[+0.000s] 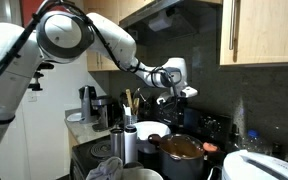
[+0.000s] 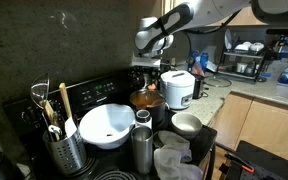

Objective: Move the pot to the right side of the stove

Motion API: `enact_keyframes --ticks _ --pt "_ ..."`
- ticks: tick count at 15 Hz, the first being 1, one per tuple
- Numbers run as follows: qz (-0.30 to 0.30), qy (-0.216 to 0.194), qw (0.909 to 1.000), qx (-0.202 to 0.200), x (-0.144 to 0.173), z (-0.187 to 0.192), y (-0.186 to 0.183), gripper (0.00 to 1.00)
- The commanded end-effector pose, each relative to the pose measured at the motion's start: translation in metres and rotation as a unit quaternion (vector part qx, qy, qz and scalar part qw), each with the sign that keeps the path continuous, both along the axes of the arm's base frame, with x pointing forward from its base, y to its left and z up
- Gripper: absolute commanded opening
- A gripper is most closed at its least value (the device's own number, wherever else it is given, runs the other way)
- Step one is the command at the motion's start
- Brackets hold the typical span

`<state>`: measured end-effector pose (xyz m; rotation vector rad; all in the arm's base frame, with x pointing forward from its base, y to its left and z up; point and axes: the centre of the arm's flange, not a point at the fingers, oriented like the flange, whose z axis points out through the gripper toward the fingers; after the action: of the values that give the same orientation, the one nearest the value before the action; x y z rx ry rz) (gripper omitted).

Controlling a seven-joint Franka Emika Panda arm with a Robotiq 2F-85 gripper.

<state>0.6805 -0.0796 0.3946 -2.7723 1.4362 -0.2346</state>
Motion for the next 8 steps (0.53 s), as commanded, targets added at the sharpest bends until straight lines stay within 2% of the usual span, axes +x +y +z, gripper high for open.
enact_keyframes --ticks 1,7,8 --pt "0.0 -0.003 1.0 -0.003 -0.006 0.026 0.009 1.0" --pt "0.014 0.002 0.9999 0.001 -0.019 0.052 0.026 1.0" --pt "0.018 0.017 0.9997 0.001 -0.022 0.054 0.027 1.0"
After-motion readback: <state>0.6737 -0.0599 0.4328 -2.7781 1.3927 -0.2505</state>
